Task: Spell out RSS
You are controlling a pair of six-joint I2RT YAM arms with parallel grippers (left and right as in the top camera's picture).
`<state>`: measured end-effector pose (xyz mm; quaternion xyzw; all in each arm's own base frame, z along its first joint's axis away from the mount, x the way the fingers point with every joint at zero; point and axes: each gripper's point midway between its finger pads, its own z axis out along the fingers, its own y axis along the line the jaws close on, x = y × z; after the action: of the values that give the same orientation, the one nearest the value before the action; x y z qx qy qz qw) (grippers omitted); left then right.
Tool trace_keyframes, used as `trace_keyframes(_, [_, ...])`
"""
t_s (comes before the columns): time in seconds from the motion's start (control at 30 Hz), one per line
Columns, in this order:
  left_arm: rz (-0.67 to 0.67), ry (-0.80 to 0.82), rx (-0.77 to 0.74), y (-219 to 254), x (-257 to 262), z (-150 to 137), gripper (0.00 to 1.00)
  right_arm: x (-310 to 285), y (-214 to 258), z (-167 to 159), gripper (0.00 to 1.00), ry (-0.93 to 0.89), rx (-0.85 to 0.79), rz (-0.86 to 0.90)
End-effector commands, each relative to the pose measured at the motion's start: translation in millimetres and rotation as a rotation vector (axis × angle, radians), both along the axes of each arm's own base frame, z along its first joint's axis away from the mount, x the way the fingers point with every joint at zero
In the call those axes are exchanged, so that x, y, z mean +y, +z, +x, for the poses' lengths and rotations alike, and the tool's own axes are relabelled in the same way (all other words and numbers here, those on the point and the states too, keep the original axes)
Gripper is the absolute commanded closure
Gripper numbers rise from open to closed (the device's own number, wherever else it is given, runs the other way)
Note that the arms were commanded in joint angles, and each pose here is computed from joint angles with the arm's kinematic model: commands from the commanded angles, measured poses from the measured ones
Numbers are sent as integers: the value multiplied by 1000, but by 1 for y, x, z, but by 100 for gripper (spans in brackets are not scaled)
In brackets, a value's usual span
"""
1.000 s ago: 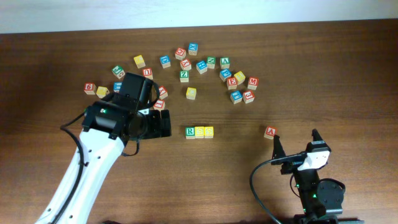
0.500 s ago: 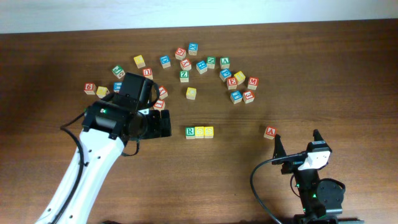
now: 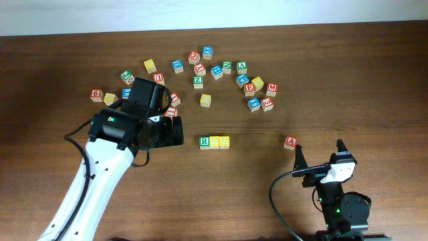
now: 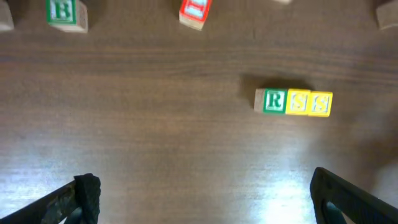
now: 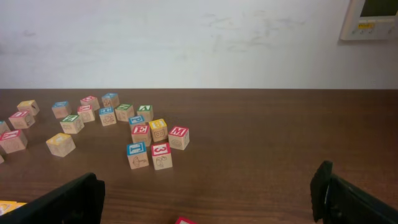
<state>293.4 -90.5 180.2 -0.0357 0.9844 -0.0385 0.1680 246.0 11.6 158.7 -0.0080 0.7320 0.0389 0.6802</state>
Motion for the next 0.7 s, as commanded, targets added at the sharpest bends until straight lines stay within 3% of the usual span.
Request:
trace_keyframes(0.0, [45, -84, -100, 9, 3, 13, 1, -4, -2, 0, 1, -20, 1, -9])
trace_keyframes(0.13, [17, -113, -216, -4, 7, 4, 1, -4, -2, 0, 2, -20, 1, -9])
trace_keyframes(0.27, [-11, -42, -287, -39, 39, -41, 1, -4, -2, 0, 2, -20, 1, -9])
trace_keyframes(0.43, [17, 36, -533, -15, 66, -69, 1, -4, -2, 0, 1, -20, 1, -9])
trace_keyframes(0.53, [1, 92, -638, -17, 78, -75, 1, -4, -2, 0, 2, -20, 1, -9])
trace_keyframes(0.67, [-42, 4, -841, -11, 69, -63, 1, -4, -2, 0, 2, -20, 1, -9])
